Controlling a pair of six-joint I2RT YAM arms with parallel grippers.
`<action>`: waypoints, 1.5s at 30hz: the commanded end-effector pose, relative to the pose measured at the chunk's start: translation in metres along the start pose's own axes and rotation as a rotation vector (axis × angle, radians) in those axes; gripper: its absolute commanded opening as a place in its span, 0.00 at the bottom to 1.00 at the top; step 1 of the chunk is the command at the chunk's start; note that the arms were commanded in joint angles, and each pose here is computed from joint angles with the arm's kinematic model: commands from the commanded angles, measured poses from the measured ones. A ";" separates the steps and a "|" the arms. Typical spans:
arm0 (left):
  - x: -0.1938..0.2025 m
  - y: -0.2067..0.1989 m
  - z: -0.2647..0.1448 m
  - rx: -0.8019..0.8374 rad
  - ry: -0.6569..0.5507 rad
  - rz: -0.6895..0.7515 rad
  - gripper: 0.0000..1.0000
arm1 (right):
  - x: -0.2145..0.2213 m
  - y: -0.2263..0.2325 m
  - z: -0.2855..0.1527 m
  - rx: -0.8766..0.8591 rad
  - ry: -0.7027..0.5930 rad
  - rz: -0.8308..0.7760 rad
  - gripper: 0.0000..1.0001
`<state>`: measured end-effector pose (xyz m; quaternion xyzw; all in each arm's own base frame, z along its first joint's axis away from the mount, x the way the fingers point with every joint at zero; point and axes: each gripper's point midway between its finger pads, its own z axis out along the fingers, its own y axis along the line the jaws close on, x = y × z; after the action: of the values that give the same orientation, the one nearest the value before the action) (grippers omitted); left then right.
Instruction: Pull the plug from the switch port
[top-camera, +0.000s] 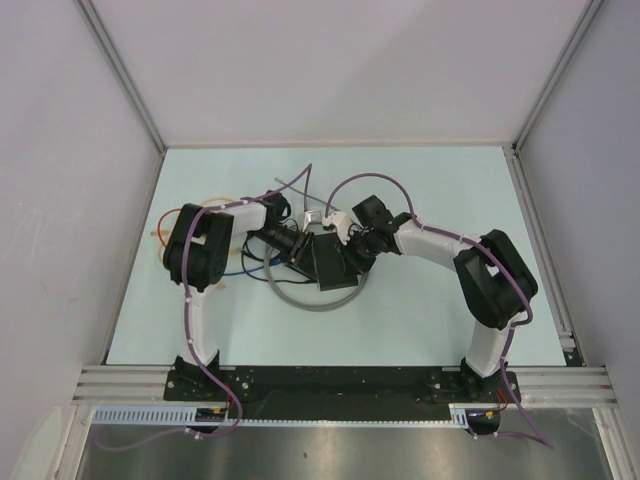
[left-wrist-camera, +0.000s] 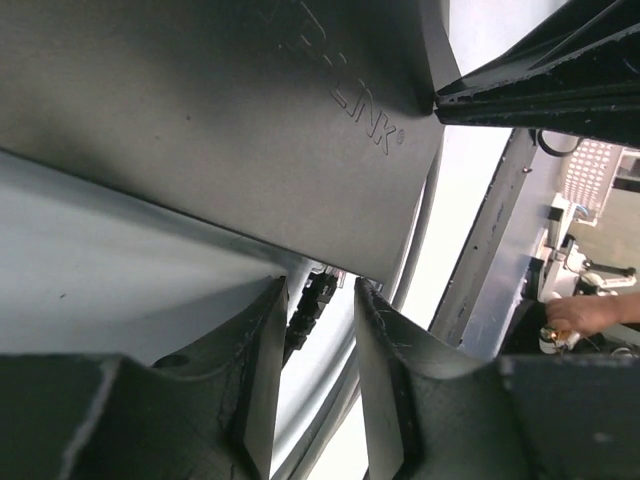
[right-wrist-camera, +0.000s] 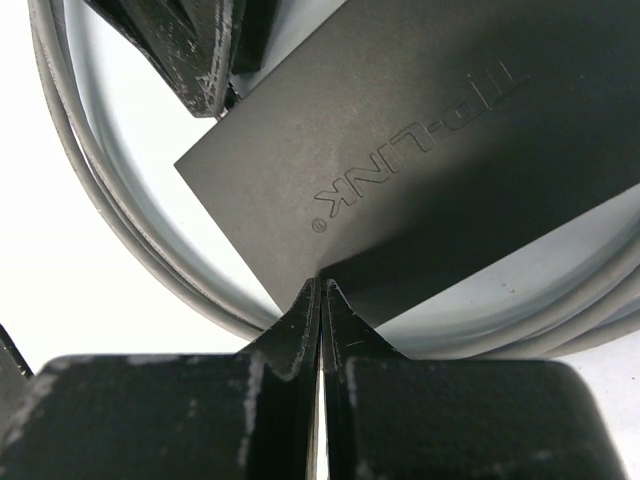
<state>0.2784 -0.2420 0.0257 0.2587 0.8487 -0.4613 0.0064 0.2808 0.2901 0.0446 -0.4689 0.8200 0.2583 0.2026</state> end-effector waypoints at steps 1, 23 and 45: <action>-0.008 -0.011 0.002 0.062 -0.006 0.068 0.38 | 0.024 0.004 0.006 0.016 0.079 -0.004 0.00; -0.001 -0.006 0.016 0.051 0.052 0.056 0.37 | 0.025 0.001 0.007 0.020 0.079 0.007 0.00; 0.015 -0.009 0.023 0.173 0.086 0.117 0.40 | 0.027 0.000 0.008 0.017 0.081 0.022 0.00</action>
<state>0.2617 -0.2522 0.0250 0.2874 0.8064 -0.5158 -0.0333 0.2790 0.2937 0.0444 -0.4717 0.8178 0.2588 0.2044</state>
